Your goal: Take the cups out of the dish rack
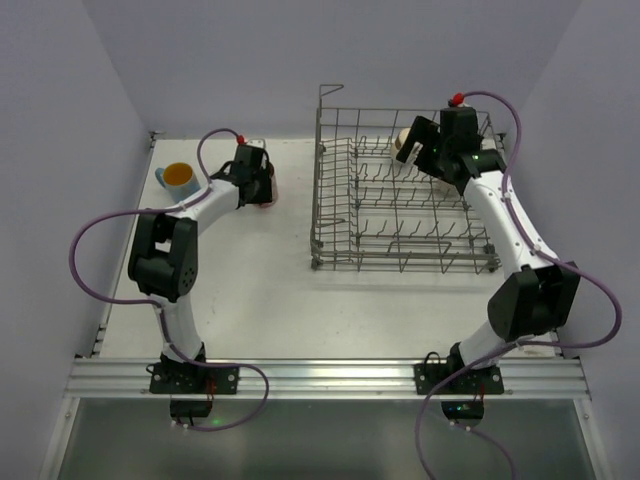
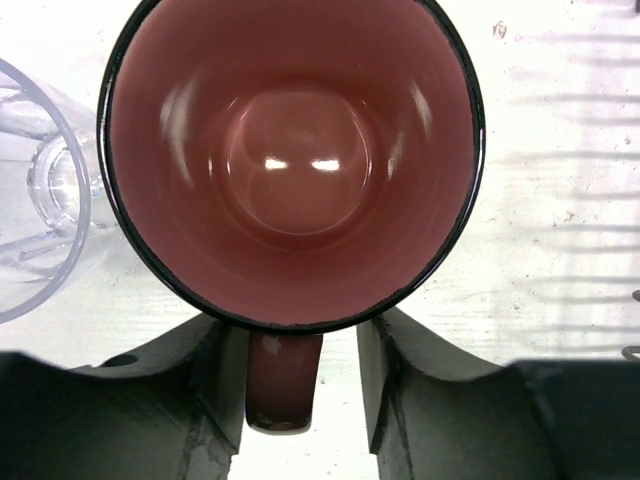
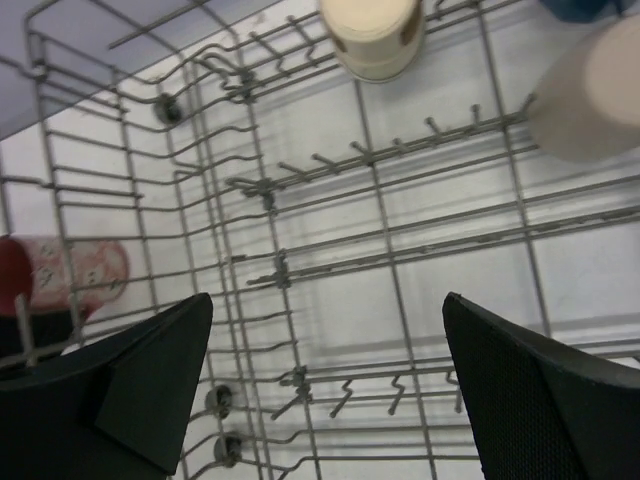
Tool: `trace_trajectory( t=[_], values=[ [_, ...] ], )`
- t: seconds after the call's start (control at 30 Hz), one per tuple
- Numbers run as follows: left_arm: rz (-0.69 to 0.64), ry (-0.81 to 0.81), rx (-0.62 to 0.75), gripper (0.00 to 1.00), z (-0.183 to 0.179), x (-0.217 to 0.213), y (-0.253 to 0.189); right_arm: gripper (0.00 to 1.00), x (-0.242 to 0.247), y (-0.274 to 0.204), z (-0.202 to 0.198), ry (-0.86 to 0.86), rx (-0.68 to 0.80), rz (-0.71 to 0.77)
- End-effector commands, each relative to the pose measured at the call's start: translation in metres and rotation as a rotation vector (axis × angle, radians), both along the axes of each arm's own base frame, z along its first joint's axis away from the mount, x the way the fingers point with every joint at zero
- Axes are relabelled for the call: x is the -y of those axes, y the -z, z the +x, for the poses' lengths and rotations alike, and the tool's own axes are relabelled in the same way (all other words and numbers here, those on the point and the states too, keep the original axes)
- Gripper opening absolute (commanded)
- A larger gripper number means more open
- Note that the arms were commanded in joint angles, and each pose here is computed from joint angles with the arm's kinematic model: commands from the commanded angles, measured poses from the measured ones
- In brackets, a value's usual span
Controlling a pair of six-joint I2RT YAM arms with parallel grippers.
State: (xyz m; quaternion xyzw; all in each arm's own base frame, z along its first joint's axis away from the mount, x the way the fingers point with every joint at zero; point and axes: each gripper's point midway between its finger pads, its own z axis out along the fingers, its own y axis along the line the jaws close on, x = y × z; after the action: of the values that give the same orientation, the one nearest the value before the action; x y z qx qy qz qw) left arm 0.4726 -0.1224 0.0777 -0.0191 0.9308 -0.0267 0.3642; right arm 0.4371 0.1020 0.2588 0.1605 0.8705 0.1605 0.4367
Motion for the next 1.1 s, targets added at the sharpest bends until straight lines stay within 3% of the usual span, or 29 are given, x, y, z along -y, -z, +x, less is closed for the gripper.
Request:
trace_trajectory(
  t=[0.0, 0.13, 0.33, 0.73, 1.07],
  values=[
    [-0.063, -0.035, 0.087, 0.49, 0.011, -0.001, -0.031, 0.99, 0.052, 0.014, 0.008, 0.204, -0.103, -0.233],
    [-0.096, -0.029, 0.067, 0.59, 0.007, 0.004, -0.025, 0.99, 0.072, 0.03, 0.018, 0.274, -0.184, -0.321],
    [-0.094, -0.053, 0.093, 0.68, 0.004, -0.003, -0.033, 0.99, 0.104, 0.042, 0.021, 0.366, -0.214, -0.287],
    [-0.128, -0.16, 0.193, 0.71, -0.004, -0.023, -0.083, 0.99, 0.138, 0.059, 0.038, 0.406, -0.262, -0.29],
    [-0.179, -0.149, 0.287, 0.72, -0.015, -0.022, -0.127, 0.99, 0.154, 0.062, 0.063, 0.435, -0.244, -0.241]
  ],
)
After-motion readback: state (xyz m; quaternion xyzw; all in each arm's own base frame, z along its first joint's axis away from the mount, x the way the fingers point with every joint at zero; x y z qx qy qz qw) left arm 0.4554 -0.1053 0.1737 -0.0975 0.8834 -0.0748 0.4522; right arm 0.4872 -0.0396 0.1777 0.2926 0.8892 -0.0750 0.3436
